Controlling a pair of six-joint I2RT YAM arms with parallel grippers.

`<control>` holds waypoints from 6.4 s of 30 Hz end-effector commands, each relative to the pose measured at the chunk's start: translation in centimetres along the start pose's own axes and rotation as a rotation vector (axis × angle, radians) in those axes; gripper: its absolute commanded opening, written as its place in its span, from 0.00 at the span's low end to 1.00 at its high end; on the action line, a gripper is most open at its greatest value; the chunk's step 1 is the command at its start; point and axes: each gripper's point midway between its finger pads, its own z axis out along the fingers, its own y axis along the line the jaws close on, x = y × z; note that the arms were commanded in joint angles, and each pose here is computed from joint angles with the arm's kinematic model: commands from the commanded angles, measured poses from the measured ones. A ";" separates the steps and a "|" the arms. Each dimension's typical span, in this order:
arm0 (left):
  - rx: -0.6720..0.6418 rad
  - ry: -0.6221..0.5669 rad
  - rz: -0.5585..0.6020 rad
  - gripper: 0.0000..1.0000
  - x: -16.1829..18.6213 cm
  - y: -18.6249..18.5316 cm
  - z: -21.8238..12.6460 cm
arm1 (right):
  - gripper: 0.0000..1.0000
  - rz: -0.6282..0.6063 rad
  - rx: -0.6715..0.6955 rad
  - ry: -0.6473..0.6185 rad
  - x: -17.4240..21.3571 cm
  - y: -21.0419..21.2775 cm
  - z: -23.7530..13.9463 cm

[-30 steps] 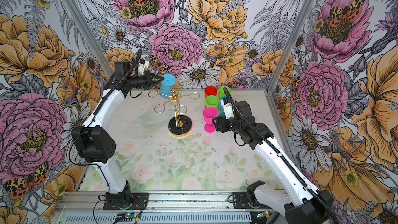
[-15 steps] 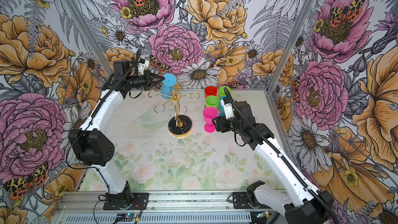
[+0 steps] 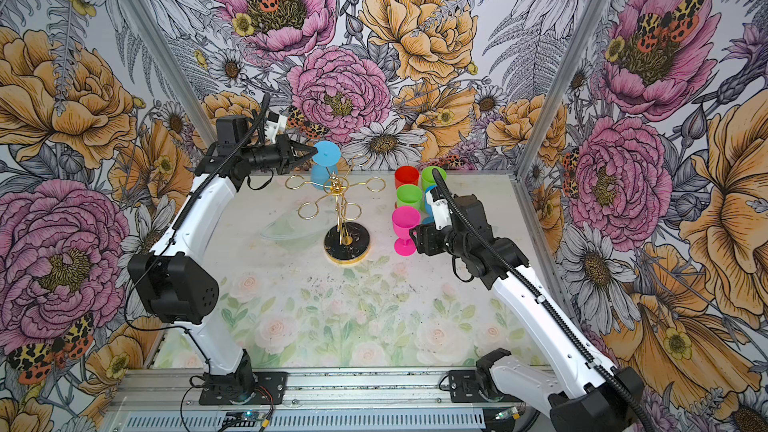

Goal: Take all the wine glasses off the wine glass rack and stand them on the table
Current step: 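Slide the light-blue glass off the rack hook with the left gripper, then carry the light-blue glass toward the robot and the right gripper with the left gripper, then close the right gripper on the light-blue glass rim while the left holds the foot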

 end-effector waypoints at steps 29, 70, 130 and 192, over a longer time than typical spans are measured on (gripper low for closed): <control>-0.044 0.001 -0.051 0.00 -0.5 2.7 0.8 | 0.72 0.002 -0.005 -0.041 -0.6 0.2 -0.8; 0.076 0.109 -0.021 0.00 -0.9 0.8 2.6 | 0.72 -0.002 -0.007 -0.028 -0.7 0.2 -0.2; -0.650 -0.059 0.244 0.00 11.3 5.8 -13.9 | 0.72 0.030 0.010 -0.037 -1.2 0.1 1.3; 0.018 0.421 1.582 0.00 36.9 -2.6 -1.6 | 0.70 0.156 -0.191 0.222 -0.1 4.1 2.0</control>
